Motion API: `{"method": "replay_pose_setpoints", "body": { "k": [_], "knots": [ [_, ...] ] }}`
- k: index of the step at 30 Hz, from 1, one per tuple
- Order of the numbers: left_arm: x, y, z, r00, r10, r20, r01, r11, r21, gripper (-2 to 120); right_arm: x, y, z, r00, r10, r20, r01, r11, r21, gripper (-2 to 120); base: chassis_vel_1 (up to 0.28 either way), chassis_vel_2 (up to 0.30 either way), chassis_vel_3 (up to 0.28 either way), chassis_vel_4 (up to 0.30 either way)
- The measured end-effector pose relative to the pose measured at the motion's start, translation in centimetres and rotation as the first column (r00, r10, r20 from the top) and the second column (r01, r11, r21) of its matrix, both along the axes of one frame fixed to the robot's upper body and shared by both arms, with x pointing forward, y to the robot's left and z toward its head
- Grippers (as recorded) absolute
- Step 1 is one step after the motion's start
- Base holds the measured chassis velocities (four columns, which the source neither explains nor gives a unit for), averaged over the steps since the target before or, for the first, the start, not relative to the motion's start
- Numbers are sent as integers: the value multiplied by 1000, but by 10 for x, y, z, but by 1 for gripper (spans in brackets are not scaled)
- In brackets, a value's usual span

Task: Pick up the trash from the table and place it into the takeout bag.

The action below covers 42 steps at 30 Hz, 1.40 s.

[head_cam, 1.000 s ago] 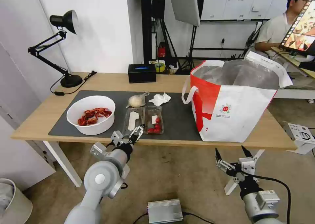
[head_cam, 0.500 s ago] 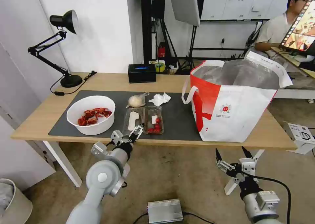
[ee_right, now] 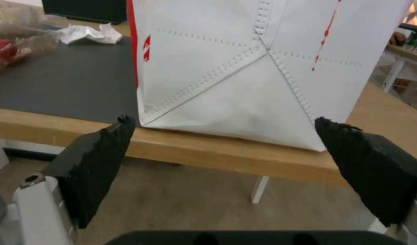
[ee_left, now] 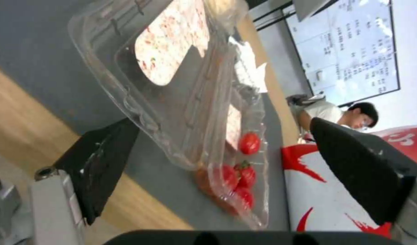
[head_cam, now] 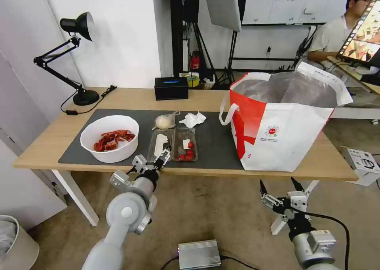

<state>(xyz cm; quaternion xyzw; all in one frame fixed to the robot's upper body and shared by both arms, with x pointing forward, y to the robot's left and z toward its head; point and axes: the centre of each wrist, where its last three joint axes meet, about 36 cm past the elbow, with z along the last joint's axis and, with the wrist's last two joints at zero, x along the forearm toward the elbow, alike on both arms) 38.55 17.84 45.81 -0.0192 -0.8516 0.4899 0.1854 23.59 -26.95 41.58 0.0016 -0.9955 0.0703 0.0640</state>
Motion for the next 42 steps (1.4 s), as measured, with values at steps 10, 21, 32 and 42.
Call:
{"method": "replay_pose_setpoints", "body": {
  "k": [10,21,32,42],
  "knots": [
    [-3,0,-4,997,1,76,-1,1000,-2,100,2,0,-3,1000,1,-4,-1,1000,3,100,0,0,0,0],
    [-4,-13,-6,980,-57,191,46,997,65,100,4,0,-6,1000,0,-5,0,1000,7,100,0,0,0,0],
    [-12,-17,-20,947,-151,282,85,969,231,100,6,-1,-8,1000,-1,-5,2,1000,11,100,0,0,0,0],
    [-19,-16,-30,909,-254,331,139,932,334,100,6,-2,-11,1000,-7,-7,7,1000,14,100,0,0,0,0]
  ]
}}
